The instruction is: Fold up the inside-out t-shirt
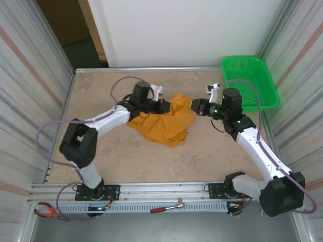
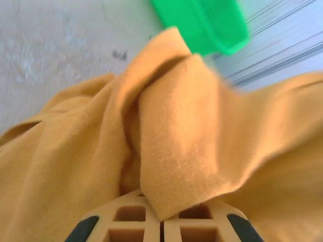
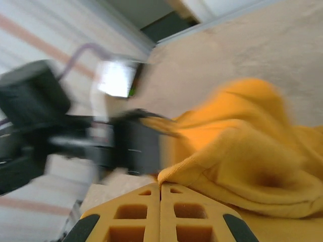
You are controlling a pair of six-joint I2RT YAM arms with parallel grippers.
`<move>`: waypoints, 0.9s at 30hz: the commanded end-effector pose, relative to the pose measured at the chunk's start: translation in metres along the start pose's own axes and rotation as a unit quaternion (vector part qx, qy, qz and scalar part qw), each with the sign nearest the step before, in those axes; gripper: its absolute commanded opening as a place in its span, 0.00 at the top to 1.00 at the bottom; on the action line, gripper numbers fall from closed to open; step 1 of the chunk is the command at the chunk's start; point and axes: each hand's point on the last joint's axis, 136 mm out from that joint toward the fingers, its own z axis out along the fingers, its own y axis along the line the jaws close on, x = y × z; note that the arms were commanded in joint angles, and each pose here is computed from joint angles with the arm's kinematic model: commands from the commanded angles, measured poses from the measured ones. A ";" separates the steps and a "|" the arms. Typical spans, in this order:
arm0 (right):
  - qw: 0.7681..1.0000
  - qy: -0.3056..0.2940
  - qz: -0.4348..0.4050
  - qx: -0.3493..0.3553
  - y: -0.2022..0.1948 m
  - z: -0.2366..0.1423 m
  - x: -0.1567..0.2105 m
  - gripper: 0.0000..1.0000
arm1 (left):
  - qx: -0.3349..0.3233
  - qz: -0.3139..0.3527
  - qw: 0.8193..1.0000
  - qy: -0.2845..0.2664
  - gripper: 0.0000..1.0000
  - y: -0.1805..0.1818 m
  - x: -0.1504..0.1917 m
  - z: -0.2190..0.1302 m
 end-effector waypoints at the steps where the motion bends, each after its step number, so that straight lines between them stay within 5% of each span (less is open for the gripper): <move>1: 0.997 -0.024 0.040 0.067 -0.049 0.015 0.003 1.00 | 0.143 0.059 0.987 -0.044 1.00 -0.070 -0.031 -0.057; 4: 0.993 -0.015 0.058 0.103 -0.077 0.033 0.008 1.00 | 0.196 0.067 0.976 -0.060 1.00 -0.086 -0.038 -0.083; 7: 0.991 0.023 0.057 0.122 -0.087 0.044 0.014 0.61 | 0.225 0.070 0.970 -0.063 1.00 -0.093 -0.041 -0.094; 9: 0.992 0.026 0.032 0.123 -0.071 0.036 0.013 0.52 | 0.233 0.070 0.968 -0.062 1.00 -0.094 -0.041 -0.094; 17: 0.991 -0.018 -0.078 0.110 0.019 -0.013 0.015 0.43 | 0.226 0.057 0.971 -0.057 1.00 -0.086 -0.041 -0.087; 20: 0.991 -0.022 -0.092 0.095 0.039 -0.008 0.013 0.31 | 0.226 0.055 0.971 -0.054 1.00 -0.084 -0.041 -0.085; 27: 0.989 0.002 -0.120 0.083 0.045 0.031 0.004 0.28 | 0.222 0.052 0.972 -0.054 1.00 -0.084 -0.041 -0.084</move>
